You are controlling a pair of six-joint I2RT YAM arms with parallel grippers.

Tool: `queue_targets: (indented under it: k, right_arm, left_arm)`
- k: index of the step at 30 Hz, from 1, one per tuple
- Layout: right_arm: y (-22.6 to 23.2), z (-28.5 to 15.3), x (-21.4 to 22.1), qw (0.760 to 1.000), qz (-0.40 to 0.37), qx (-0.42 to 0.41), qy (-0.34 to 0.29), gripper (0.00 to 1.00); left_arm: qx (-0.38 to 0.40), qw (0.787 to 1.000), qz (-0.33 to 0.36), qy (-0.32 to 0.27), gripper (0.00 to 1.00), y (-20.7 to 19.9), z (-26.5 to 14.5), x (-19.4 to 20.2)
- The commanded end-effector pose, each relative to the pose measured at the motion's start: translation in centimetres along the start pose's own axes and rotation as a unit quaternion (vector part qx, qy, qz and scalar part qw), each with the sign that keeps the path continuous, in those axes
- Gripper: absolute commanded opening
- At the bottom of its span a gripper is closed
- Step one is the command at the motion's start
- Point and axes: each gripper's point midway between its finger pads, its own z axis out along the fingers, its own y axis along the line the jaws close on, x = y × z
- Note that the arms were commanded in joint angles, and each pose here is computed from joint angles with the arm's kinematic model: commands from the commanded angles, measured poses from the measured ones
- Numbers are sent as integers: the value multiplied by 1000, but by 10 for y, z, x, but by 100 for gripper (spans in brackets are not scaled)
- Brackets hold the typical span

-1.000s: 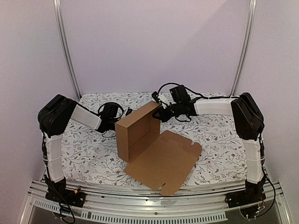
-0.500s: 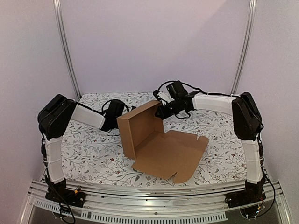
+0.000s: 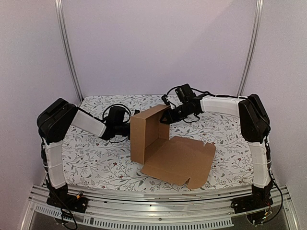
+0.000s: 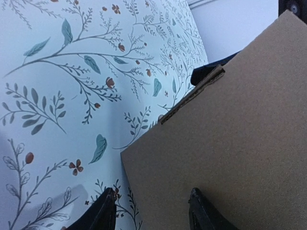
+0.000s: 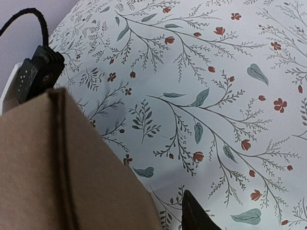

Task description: Fold the paper box

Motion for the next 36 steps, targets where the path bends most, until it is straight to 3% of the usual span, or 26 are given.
queue_targets:
  k: [1,8,12,19,26,29,31,34,36]
  right_arm:
    - [-2,-10,24,998,6,5,62,38]
    - [4,-20,31,997,-9,0,76,46]
    - [16,-33,39,995,-31,-24,86,53]
    - [25,-70,73,986,-89,-35,139,66]
    - [12,-123,105,978,-117,16,170,84]
    - [18,-153,102,982,-120,20,146,98]
    - [35,-176,92,985,-129,-1,111,99]
    - [69,-200,72,992,-95,-78,39,99]
    - [104,-207,59,982,-28,-189,8,99]
  left_arm:
    - [34,999,8,-14,52,-11,-12,-5]
    - [-7,997,-15,-70,52,22,-53,-23]
    - [-77,993,23,-92,52,22,-88,-40]
    - [-226,966,103,-78,53,-8,-145,-54]
    - [-228,955,177,-69,54,-68,-176,-39]
    - [-217,949,221,-52,54,-92,-178,-23]
    - [-220,947,233,-33,54,-100,-177,-13]
    - [-200,949,244,-1,54,-115,-171,4]
    - [-188,949,252,13,54,-124,-166,14]
